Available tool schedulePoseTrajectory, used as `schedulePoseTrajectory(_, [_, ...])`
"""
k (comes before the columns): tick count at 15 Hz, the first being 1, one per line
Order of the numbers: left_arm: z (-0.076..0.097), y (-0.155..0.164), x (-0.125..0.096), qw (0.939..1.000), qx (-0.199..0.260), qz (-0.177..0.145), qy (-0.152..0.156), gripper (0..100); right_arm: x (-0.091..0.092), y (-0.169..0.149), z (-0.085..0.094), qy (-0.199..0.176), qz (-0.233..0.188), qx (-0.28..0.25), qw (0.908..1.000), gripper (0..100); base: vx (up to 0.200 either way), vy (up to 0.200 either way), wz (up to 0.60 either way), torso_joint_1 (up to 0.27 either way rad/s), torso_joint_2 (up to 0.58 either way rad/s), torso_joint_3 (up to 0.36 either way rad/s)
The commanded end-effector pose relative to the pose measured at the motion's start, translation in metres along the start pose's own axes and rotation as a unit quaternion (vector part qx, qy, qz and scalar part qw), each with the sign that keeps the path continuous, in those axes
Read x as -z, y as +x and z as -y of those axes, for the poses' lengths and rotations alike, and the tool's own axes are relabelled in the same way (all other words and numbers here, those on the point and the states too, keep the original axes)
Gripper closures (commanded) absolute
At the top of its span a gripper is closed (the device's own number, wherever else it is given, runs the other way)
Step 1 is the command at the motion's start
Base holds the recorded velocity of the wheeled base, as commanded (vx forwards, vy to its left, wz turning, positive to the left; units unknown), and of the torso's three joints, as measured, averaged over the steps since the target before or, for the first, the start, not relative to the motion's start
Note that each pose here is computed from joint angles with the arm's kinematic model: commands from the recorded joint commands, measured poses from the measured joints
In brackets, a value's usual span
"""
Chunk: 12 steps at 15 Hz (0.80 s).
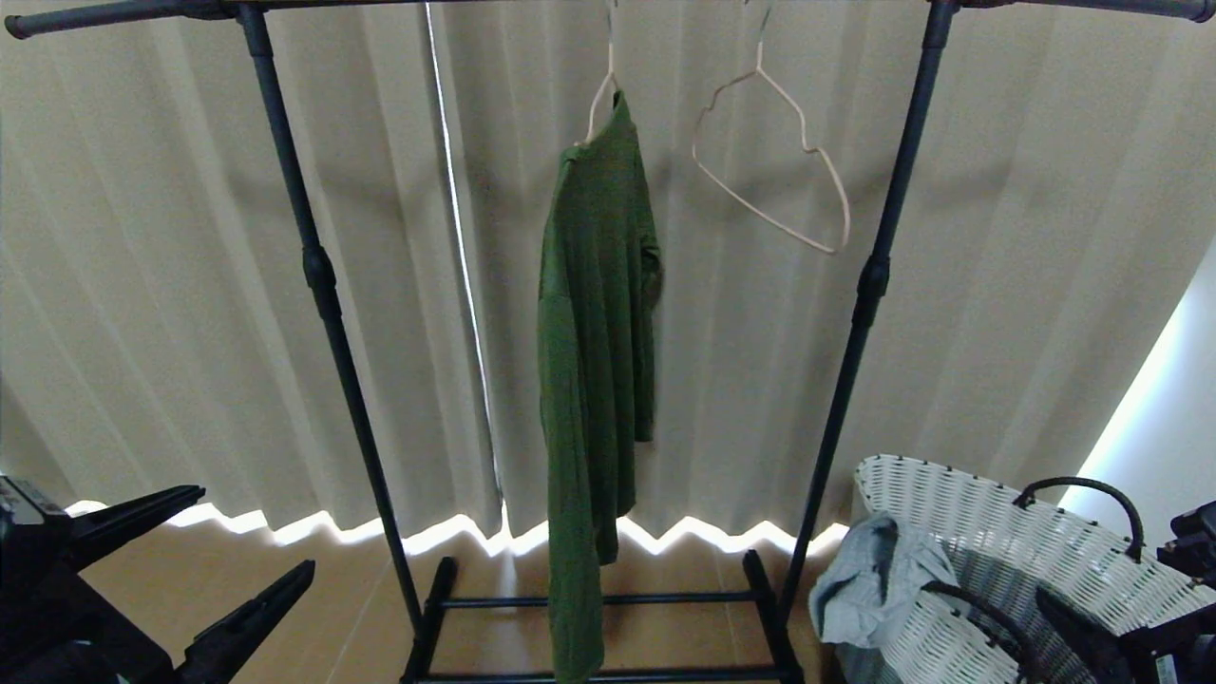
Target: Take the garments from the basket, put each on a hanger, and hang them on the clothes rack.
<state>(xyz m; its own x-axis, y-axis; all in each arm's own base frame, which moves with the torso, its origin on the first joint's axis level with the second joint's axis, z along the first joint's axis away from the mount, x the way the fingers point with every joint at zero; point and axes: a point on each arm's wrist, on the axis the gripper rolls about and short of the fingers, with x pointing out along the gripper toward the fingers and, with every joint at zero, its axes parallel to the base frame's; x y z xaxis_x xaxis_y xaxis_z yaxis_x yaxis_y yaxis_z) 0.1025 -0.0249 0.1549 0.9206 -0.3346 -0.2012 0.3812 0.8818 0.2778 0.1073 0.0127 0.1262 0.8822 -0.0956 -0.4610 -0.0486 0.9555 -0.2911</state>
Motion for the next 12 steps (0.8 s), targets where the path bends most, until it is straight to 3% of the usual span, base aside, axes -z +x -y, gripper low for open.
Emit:
schedulePoseTrajectory(1, [0.0002, 0.0002, 0.0003, 1.0, 0.001, 0.0, 0.0, 0, -0.0007, 0.0002, 0.0001, -0.001, 0.0, 0.001, 1.0, 0, 0.0, 0.0, 0.0, 0.0, 0.0, 0.0])
schedulePoseTrajectory(12, [-0.0015, 0.0026, -0.0033, 1.0, 0.0, 0.002, -0.003, 0, -0.0017, -0.0006, 0.0007, 0.0, 0.003, 0.006, 1.0, 0, 0.0, 0.0, 0.0, 0.0, 0.0, 0.0])
